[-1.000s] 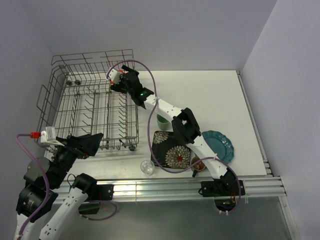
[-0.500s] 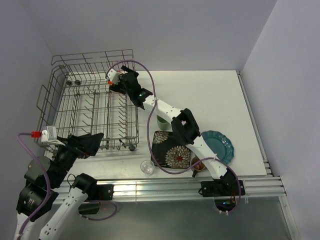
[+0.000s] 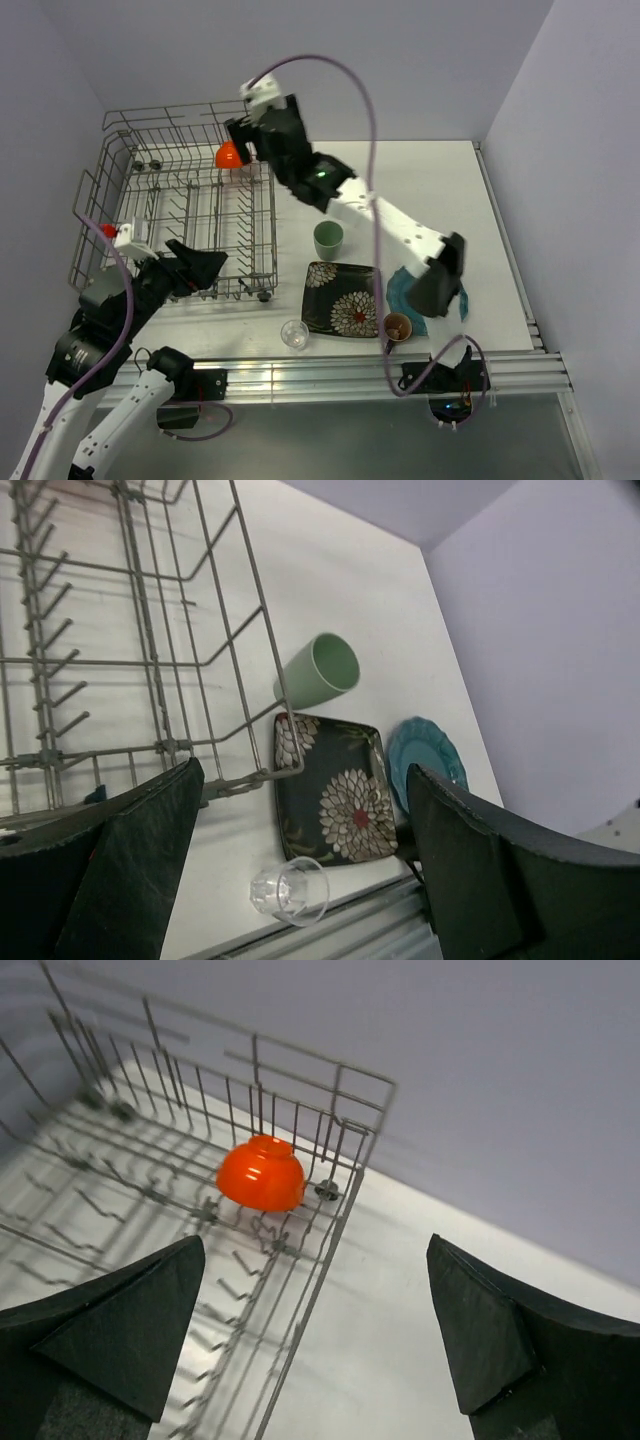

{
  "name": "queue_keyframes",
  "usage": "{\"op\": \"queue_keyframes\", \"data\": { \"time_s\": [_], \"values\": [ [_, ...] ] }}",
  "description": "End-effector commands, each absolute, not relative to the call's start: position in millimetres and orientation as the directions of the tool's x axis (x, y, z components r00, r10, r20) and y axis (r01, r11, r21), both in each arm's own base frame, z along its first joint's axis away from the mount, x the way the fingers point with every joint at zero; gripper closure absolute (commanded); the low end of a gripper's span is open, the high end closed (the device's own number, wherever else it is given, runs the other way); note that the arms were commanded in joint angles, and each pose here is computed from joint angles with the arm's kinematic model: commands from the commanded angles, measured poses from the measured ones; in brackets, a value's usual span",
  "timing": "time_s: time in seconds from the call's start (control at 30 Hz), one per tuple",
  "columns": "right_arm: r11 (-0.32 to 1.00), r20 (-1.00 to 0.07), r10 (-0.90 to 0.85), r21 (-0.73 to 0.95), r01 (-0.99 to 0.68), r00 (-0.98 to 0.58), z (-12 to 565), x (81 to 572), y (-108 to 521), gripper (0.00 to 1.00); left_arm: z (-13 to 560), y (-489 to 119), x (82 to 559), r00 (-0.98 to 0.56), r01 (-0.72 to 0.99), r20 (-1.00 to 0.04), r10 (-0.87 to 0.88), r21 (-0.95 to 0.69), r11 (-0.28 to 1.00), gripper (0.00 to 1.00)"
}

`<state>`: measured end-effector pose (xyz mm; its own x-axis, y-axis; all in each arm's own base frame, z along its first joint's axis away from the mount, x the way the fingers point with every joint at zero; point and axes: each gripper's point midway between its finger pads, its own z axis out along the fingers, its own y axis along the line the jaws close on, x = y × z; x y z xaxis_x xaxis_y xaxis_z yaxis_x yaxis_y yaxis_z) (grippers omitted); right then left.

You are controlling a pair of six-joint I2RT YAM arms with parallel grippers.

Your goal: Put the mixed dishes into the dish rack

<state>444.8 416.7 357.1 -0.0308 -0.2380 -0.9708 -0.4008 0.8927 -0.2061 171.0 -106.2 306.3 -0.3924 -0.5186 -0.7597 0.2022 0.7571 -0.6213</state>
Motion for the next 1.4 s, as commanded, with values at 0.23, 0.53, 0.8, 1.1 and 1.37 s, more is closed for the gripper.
{"op": "queue_keyframes", "data": {
  "time_s": [0.23,0.53,0.8,1.1,1.37],
  "values": [
    [0.966,-0.815,0.129,0.233,-0.116,-0.564,299.1,298.2,258.2,0.09,317.8,-144.7,172.5,-0.501,0.307,-0.706,-0.501,-0.686,0.66,0.12],
    [0.951,-0.726,0.162,0.295,-0.089,-0.668,226.1,219.7,186.4,0.09,307.0,-186.8,204.5,-0.634,0.318,-0.65,-0.42,-0.714,0.624,0.1],
    [0.962,-0.596,0.07,0.251,-0.103,-0.8,229.7,182.0,167.1,0.09,313.1,-202.9,193.6,-0.814,0.096,-0.403,-0.417,-0.803,0.588,0.1],
    [0.948,-0.584,0.027,0.273,-0.164,-0.812,202.8,195.8,175.3,0.09,328.8,-201.2,179.9,-0.85,0.077,-0.369,-0.377,-0.793,0.605,0.1],
    [0.971,-0.545,0.036,0.219,-0.1,-0.838,187.4,247.4,185.0,0.11,332.7,-205.6,181.3,-0.859,0.079,-0.357,-0.367,-0.801,0.593,0.1]
  ]
}}
